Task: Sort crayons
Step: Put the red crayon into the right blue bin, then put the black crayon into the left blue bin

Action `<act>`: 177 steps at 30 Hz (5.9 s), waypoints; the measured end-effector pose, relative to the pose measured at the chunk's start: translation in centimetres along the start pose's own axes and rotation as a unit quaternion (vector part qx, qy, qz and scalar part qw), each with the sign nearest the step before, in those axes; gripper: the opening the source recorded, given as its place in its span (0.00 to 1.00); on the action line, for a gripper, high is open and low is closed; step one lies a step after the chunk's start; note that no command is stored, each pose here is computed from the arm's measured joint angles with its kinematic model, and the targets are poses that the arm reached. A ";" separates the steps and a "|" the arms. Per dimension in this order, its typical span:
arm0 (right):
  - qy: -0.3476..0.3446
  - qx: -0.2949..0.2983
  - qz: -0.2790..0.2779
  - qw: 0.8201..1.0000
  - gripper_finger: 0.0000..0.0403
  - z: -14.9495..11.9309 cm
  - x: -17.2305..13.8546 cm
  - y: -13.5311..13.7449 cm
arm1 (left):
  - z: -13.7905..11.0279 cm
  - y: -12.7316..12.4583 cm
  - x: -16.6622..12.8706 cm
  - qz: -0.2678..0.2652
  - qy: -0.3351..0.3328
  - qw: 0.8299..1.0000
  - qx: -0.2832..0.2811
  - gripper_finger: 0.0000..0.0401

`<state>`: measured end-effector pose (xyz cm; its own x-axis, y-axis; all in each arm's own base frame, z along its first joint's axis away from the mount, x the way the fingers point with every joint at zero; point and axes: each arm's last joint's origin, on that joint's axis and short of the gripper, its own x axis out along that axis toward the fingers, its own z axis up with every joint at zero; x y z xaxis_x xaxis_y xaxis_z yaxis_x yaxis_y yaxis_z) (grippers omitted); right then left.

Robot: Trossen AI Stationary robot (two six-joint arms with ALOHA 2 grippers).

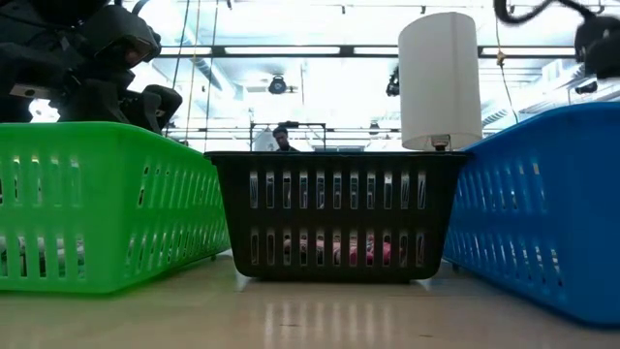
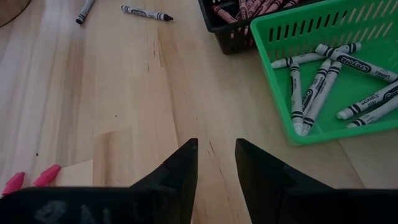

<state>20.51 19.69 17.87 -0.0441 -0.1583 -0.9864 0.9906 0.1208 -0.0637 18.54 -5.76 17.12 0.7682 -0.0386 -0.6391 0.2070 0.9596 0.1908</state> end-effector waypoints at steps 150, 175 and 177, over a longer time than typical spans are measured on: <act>-0.069 -0.323 0.457 0.826 0.08 9.0 0.8 4.5 | 0.0 0.0 0.0 0.000 0.000 0.999 -0.033 0.29; -0.063 -0.276 0.478 0.832 0.08 0.8 1.9 4.9 | 0.0 0.0 0.0 0.000 -0.001 1.000 -0.027 0.29; -0.064 -0.281 0.457 0.842 0.08 0.4 1.1 5.1 | 0.0 0.0 0.0 0.000 -0.003 1.000 -0.027 0.29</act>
<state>25.53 19.71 16.49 0.7528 0.1530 -0.6402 0.3842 0.6876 0.6161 18.57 -5.76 17.15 0.7714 -0.0395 -0.6351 0.1736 0.9733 0.1504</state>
